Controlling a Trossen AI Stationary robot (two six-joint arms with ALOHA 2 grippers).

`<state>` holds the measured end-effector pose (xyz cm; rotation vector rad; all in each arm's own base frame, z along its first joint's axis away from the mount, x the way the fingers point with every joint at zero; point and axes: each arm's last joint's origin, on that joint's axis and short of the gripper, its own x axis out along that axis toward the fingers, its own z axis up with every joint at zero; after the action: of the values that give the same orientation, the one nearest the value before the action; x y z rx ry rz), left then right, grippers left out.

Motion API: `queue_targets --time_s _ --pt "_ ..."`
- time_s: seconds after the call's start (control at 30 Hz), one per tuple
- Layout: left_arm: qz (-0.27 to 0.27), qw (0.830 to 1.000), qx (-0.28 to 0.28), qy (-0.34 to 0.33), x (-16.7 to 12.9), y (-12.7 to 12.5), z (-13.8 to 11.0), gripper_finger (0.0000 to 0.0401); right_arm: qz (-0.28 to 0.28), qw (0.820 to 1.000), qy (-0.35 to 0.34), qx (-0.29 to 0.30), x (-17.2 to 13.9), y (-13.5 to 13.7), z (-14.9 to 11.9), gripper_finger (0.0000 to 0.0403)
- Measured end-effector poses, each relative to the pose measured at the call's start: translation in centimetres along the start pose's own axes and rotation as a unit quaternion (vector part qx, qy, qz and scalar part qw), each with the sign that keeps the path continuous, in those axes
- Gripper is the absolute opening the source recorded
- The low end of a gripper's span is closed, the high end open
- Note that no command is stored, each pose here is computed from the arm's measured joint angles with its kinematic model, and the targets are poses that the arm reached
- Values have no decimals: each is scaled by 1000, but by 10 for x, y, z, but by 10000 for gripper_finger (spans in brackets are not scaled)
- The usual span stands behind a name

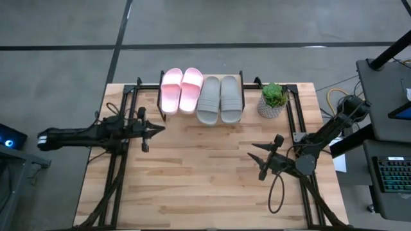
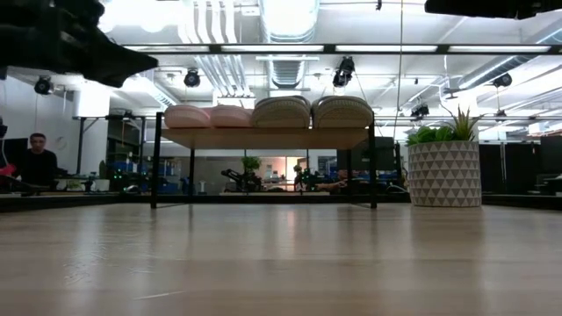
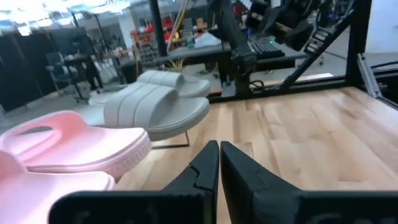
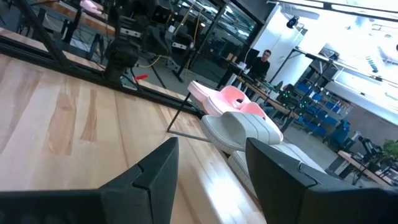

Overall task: Pick and place slides into the shelf
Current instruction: Return to Home Position

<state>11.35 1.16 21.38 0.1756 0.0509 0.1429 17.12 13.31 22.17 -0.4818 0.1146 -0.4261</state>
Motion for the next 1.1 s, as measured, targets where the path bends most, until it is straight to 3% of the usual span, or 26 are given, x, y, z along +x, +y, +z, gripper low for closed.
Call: queue_targets --time_s 0.43,0.63,0.73,0.83,0.97,1.1 --pt "-28 999 -11 -39 -20 -14 -27 0 2 1000 3 -4 0 1 -3 178" --pt "-5 1000 -8 -22 -15 -16 -43 0 6 999 0 54 0 1 -1 178" --pt "-31 999 -1 -41 -15 -18 -43 0 51 995 -19 83 4 2 1 177" --pt "-22 999 3 -43 -15 -17 -42 0 144 980 -49 130 13 3 2 163" --pt "-8 1000 5 -20 -13 -17 -46 0 271 947 -77 155 30 2 -2 98" --pt "-6 1000 -1 -9 -11 -17 -47 0 289 944 -79 134 59 -13 -13 21"
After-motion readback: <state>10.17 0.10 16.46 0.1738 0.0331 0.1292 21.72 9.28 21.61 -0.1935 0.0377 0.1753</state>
